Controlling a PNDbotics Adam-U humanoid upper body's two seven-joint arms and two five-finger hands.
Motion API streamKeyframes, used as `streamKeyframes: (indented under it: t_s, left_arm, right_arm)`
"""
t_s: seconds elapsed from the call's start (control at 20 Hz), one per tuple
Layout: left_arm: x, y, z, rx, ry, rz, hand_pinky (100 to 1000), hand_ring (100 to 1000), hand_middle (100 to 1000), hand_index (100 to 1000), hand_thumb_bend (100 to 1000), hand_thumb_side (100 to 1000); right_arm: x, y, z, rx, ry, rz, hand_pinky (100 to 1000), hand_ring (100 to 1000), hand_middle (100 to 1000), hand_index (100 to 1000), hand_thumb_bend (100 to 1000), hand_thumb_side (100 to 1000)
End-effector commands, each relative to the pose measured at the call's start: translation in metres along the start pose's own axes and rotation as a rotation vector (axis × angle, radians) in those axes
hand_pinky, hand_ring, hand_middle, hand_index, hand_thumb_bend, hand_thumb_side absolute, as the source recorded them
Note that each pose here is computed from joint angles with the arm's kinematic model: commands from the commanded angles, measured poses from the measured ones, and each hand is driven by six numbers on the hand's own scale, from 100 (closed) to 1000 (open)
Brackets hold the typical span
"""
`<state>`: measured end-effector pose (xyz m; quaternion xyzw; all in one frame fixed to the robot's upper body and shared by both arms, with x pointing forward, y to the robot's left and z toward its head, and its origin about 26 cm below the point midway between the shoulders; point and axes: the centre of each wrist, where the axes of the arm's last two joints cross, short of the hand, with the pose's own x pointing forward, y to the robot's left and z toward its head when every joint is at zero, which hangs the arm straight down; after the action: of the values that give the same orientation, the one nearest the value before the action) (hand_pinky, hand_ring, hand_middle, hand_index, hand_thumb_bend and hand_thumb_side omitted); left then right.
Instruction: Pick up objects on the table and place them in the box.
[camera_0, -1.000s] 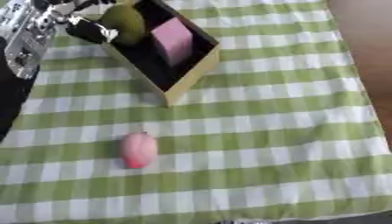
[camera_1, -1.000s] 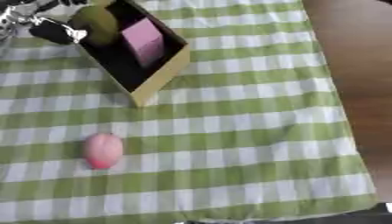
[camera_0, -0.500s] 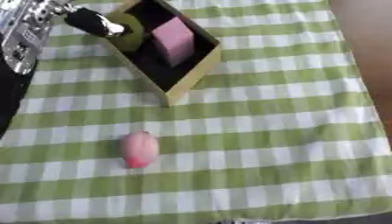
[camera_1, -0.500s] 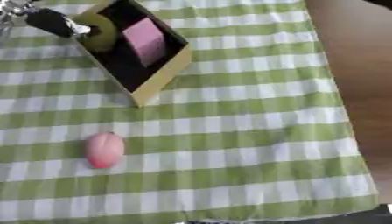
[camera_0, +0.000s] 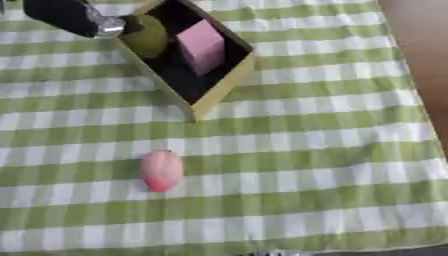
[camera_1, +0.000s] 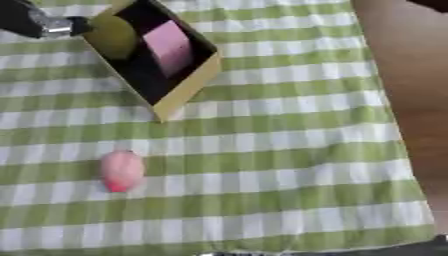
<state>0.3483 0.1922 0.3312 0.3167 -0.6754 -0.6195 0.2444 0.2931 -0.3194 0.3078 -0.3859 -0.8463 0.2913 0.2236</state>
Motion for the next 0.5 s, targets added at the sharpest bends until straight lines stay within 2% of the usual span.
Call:
streamKeyframes:
  t_s: [0.05, 0.2, 0.5]
  left_arm:
    - [0.026, 0.016, 0.025, -0.039, -0.053, -0.025, 881, 829, 790, 888, 615, 569]
    - [0.04, 0.012, 0.034, -0.142, -0.089, -0.032, 884, 833, 793, 890, 633, 561]
    - [0.039, -0.006, 0.037, -0.297, -0.089, -0.045, 883, 831, 789, 884, 644, 512]
  right_arm:
    - [0.004, -0.012, -0.005, -0.011, -0.031, 0.043, 894, 848, 803, 870, 100, 437]
    - [0.004, -0.012, -0.005, -0.015, -0.03, 0.044, 894, 848, 803, 870, 100, 434]
    - [0.003, -0.012, -0.004, -0.016, -0.021, 0.044, 894, 848, 803, 870, 100, 442]
